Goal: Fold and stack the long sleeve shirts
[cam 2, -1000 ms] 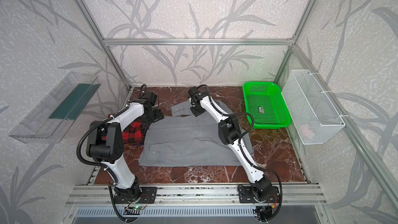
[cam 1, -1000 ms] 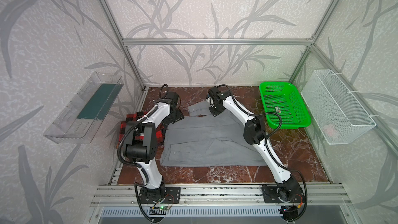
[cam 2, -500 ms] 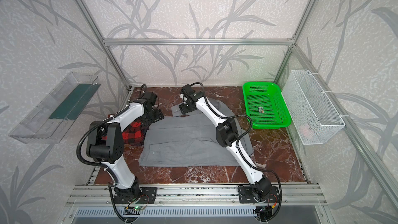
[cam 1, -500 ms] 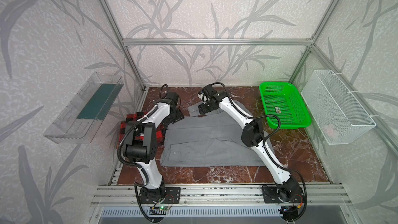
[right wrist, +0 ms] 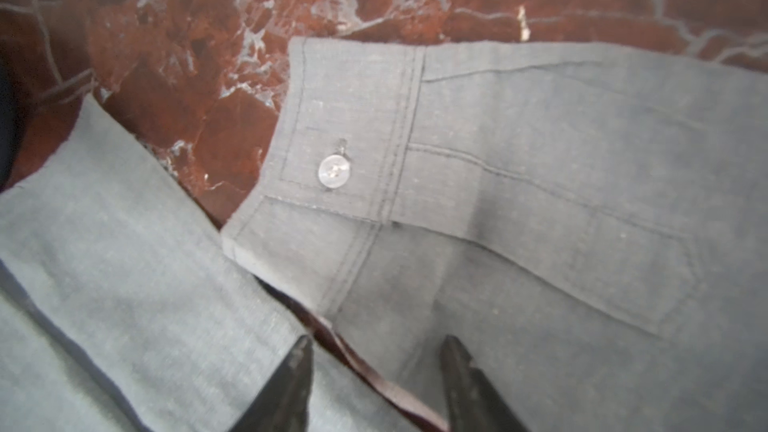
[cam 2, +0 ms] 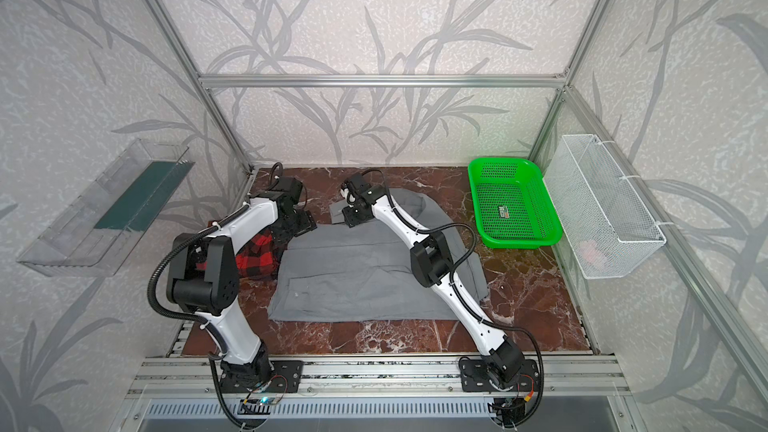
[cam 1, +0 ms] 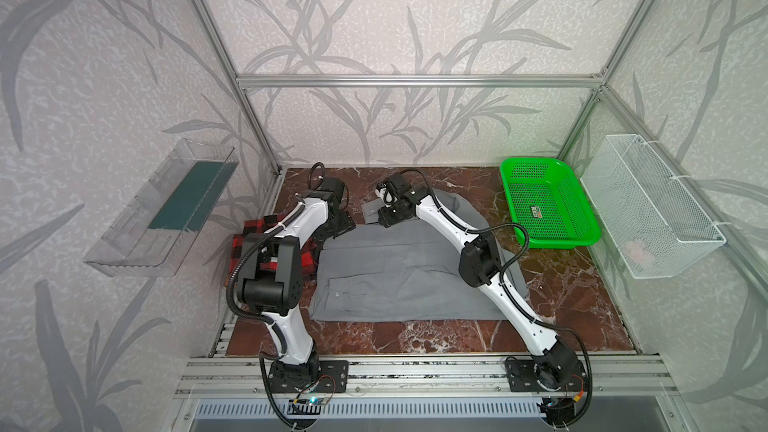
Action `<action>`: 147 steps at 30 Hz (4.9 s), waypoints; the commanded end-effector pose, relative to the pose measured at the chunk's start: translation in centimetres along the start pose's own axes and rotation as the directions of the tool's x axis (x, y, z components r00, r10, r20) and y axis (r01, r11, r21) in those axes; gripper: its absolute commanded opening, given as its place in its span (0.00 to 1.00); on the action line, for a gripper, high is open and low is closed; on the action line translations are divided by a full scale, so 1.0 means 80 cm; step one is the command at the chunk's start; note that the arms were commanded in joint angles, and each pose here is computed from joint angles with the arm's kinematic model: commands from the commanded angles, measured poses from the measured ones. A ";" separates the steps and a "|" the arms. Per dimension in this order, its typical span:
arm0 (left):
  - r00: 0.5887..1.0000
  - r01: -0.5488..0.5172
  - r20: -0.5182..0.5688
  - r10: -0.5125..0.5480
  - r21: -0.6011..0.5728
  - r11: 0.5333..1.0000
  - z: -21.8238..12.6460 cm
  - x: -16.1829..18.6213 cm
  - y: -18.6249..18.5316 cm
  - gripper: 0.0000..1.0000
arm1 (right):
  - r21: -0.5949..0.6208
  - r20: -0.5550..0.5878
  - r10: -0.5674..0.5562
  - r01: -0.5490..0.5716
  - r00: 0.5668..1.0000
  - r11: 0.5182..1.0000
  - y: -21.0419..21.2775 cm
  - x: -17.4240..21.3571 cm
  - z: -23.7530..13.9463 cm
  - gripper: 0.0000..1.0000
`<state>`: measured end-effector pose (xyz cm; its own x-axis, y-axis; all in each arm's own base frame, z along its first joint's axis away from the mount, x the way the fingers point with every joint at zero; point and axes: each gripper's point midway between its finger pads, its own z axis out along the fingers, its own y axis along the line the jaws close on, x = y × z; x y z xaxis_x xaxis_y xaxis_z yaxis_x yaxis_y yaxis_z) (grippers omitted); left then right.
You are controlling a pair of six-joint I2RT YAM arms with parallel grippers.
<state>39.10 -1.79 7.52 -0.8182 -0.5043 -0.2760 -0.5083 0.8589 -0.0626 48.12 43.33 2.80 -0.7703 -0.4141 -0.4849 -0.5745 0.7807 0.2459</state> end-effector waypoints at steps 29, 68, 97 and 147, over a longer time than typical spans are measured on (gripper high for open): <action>0.997 -0.015 0.071 0.018 -0.048 0.999 -0.012 -0.018 0.019 0.87 | -0.261 0.594 0.102 0.072 0.798 0.963 -0.017 -0.214 -0.363 0.00; 0.995 0.010 -0.095 -0.032 -0.223 0.975 0.075 -0.056 -0.023 0.74 | -0.011 0.836 0.042 -0.059 0.548 0.998 -0.071 -0.119 -0.586 0.00; 0.991 -0.021 -0.132 -0.010 -0.231 0.973 0.111 -0.027 -0.025 0.09 | 0.004 0.855 0.026 -0.057 0.519 0.998 -0.063 -0.095 -0.610 0.00; 0.912 0.108 0.387 -0.138 0.099 0.989 -0.066 0.051 0.032 0.00 | 0.302 0.712 0.050 -0.368 0.701 0.879 -0.071 0.220 -0.668 0.00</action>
<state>33.88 -2.97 10.56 -0.6306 -0.5115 -0.5836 -0.5260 0.8347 -0.1632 24.41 8.02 40.29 -0.3008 0.1407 -0.9433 -0.1875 0.9610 0.2031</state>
